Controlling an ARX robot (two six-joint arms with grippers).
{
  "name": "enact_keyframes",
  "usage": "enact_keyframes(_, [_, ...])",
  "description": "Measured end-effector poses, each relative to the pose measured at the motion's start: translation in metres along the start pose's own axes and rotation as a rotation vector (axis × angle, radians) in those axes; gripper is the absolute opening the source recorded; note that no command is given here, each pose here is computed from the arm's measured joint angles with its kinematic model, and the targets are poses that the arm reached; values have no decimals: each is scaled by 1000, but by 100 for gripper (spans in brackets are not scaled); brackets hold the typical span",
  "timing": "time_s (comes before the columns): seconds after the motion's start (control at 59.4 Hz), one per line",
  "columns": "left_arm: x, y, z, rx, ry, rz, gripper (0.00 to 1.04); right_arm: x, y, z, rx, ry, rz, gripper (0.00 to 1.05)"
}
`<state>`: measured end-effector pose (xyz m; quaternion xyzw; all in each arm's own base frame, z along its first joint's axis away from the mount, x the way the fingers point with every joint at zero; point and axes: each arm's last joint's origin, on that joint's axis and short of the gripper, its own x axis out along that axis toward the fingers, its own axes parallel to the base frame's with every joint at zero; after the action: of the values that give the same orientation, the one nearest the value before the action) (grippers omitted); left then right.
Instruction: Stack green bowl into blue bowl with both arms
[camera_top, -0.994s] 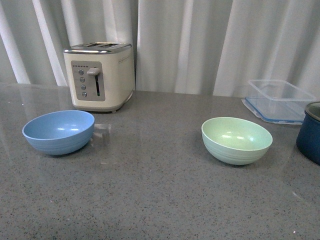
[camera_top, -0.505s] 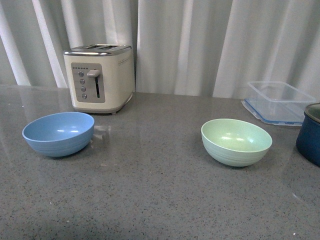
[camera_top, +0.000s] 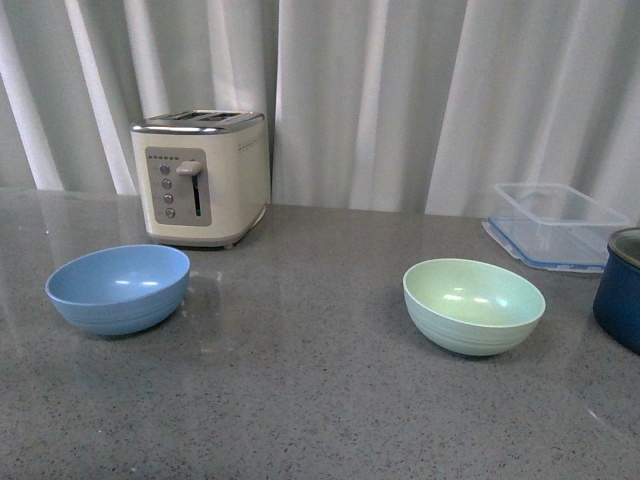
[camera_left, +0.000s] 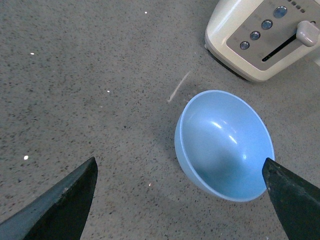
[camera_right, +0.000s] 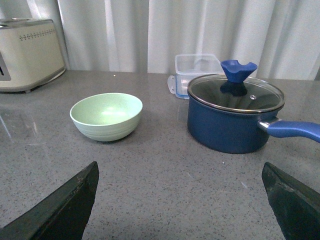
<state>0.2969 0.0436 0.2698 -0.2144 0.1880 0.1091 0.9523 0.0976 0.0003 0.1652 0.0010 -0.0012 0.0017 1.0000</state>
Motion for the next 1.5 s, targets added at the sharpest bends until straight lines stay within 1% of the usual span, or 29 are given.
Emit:
enact_keyframes(0.084, [20,-4,1,-19,41,3,98,0,0,0,0,0,0,95])
enact_keyframes(0.337, [68,-15,-9,-51,172,13,98,0,0,0,0,0,0,95])
enact_keyframes(0.691, [109,-28,-17,-45,239,63,98,0,0,0,0,0,0,95])
enact_keyframes(0.724, [112,-29,-18,-39,246,68,97,0,0,0,0,0,0,95])
enact_keyframes(0.893, [121,-30,-21,-32,262,96,70,0,0,0,0,0,0,95])
enact_keyframes(0.91, [121,-30,-22,-32,263,96,69,0,0,0,0,0,0,95])
enact_keyframes(0.977, [122,-30,-24,-27,273,104,56,0,0,0,0,0,0,95])
enact_keyframes(1.011, [121,-30,-24,-27,278,108,53,0,0,0,0,0,0,95])
enact_keyframes(1.179, [121,-30,-26,-28,287,109,26,0,0,0,0,0,0,95])
enact_keyframes(1.213, [120,-30,-28,-28,290,108,17,0,0,0,0,0,0,95])
enact_keyframes(1.28, [117,-31,-30,-25,297,101,6,0,0,0,0,0,0,95])
enact_keyframes(1.314, [115,-33,-29,-27,295,97,3,0,0,0,0,0,0,95])
enact_keyframes(1.499, [98,-50,-24,-21,291,32,4,0,0,0,0,0,0,95])
